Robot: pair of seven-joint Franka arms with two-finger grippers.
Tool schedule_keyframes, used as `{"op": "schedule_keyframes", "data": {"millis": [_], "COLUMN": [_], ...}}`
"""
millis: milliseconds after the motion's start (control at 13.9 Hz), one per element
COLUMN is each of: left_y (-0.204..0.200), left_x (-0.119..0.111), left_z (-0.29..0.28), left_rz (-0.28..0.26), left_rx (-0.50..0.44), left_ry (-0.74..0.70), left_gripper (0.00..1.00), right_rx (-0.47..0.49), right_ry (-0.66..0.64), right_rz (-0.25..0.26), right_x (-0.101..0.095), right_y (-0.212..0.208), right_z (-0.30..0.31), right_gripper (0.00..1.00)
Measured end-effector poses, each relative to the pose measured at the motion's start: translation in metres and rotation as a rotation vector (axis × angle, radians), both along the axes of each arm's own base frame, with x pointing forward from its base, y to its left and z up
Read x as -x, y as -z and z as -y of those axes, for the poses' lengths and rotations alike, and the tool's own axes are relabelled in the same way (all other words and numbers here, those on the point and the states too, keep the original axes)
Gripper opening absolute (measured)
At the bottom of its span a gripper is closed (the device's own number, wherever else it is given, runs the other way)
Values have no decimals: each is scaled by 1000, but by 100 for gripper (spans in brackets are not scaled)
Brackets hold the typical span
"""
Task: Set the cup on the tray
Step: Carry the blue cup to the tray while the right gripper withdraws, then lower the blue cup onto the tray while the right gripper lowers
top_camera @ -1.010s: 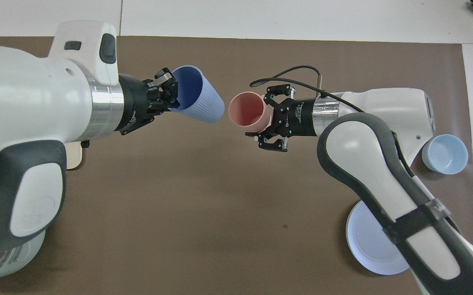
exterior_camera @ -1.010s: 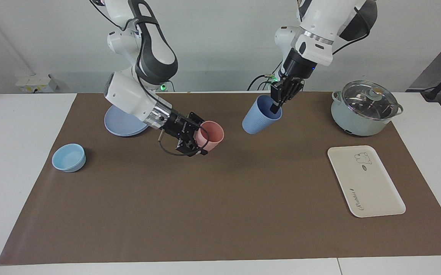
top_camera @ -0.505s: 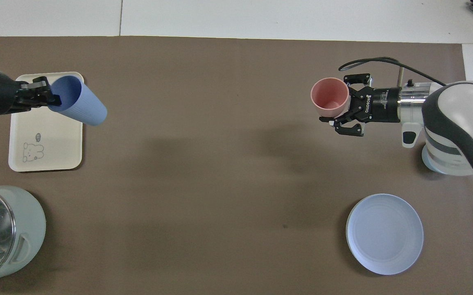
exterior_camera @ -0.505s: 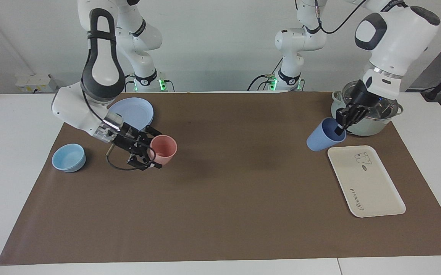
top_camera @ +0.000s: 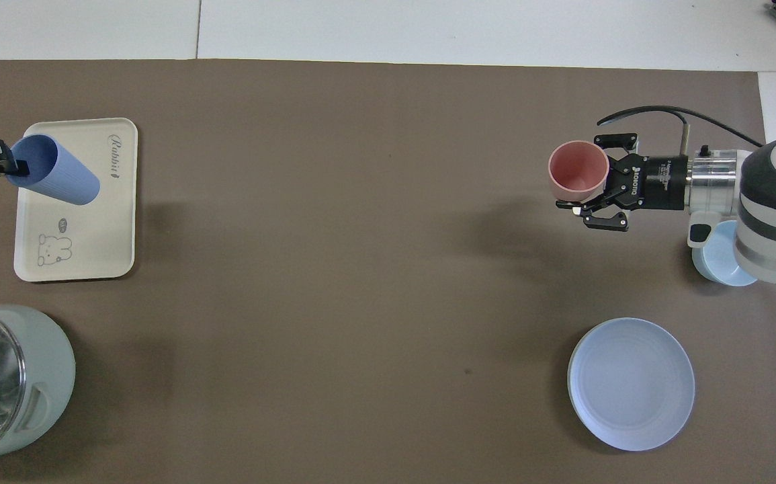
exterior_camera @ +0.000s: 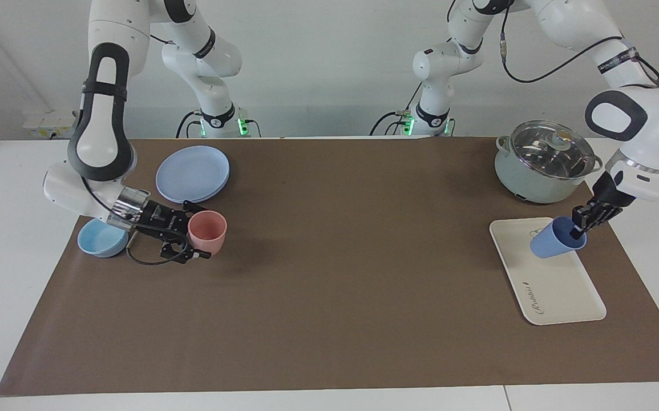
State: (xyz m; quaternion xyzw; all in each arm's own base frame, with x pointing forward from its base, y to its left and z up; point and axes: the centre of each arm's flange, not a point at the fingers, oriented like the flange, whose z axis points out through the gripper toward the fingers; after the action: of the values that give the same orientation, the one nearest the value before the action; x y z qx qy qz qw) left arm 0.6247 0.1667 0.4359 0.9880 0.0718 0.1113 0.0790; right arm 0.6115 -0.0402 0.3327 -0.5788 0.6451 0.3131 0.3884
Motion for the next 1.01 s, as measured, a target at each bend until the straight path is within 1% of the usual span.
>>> {"op": "schedule_keyframes", "data": {"millis": [72,216,433,505,649,793,865,1010], "left_y": [17,43,58,58,51,32,16,-26], "left_x": [3,9,13,13,13,9,6,5], "left_z": [-11,-13,-3,-2,-1,9,16,38], "left_rz": [8,21,28,31,42,48,32,-33], "left_rx": [2,0,-7,-9,-14,-18,-30,-88], "left_ry": [8,9,21,30,40,76,115,219], "left_gripper": [6,6,6,14,36,62,73,98], "right_rx": [-18,-44,-74,-78,-79,-80,-81,-83], "right_ry": [-15,-34,-56,-57,-58,-58,-58,-56], "right_rz": [15,36,51,53,54,51,49,41], "right_x": [3,9,20,22,22,23,24,26], "right_y": [11,28,49,54,57,61,67,80], "right_z": [12,31,47,50,51,51,53,56], "right_gripper": [75,75,75,75,75,75,75,75]}}
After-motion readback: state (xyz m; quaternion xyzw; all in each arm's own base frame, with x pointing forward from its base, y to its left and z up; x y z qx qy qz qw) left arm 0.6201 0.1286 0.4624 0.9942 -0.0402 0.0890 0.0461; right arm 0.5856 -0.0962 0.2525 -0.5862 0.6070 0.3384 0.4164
